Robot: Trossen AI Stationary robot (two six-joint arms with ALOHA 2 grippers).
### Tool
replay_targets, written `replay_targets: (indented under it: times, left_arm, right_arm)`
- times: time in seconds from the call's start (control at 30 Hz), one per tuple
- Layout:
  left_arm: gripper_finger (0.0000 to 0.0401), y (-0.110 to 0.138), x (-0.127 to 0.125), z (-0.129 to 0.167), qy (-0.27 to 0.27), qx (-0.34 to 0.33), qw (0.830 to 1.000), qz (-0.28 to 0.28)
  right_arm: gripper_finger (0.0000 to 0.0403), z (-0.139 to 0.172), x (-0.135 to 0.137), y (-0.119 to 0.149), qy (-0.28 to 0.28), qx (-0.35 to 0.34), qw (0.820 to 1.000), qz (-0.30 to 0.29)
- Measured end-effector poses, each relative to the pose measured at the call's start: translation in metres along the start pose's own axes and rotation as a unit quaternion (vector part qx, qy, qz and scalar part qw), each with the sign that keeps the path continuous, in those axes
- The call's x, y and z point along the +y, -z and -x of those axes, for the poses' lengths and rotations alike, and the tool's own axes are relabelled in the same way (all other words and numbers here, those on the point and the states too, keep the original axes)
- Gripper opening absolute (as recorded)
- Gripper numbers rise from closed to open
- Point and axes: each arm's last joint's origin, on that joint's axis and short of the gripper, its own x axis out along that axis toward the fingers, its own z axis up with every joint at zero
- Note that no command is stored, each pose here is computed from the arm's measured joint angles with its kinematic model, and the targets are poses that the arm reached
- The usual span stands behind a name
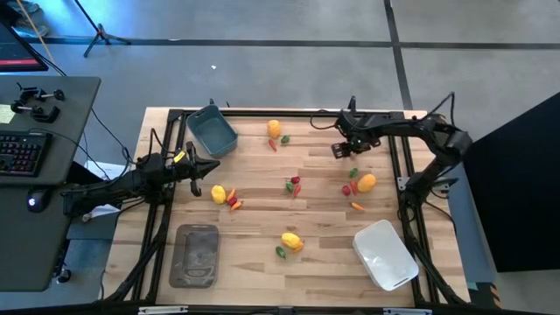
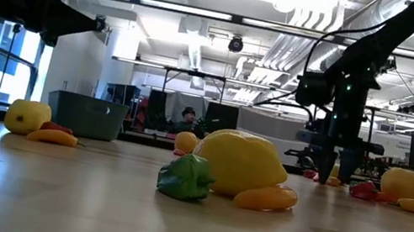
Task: Sort produce into baskets
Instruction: Put the light orange chilli pepper into the white bin
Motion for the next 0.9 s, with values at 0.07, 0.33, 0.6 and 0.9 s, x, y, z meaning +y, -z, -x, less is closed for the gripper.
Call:
replay_targets:
  times: [0.07,0.33,0.6,0.9]
  left_arm:
    - [0.0,0.0,0.0,0.0,0.0,0.0,1.0,0.0]
    - [0.0,0.0,0.0,0.0,0.0,0.0,1.0,0.0]
    - [0.0,0.0,0.0,0.0,0.0,0.0,1.0,0.0]
    - [0.0,0.0,0.0,0.0,0.0,0.0,1.0,0.0]
  right_arm:
    - [0.0203,-0.003,0.001,-0.001,0.002,0.004,1.0,0.001]
    - [0.0135,-0.007,0.001,-0.002,-0.003,0.013,1.0,0.005]
    - [0.0016,-0.007,-0.005,-0.004,-0.046,0.039,0.998,0.029]
    - [0.0009,0.041,-0.005,-0.005,-0.087,0.046,0.994,0.043]
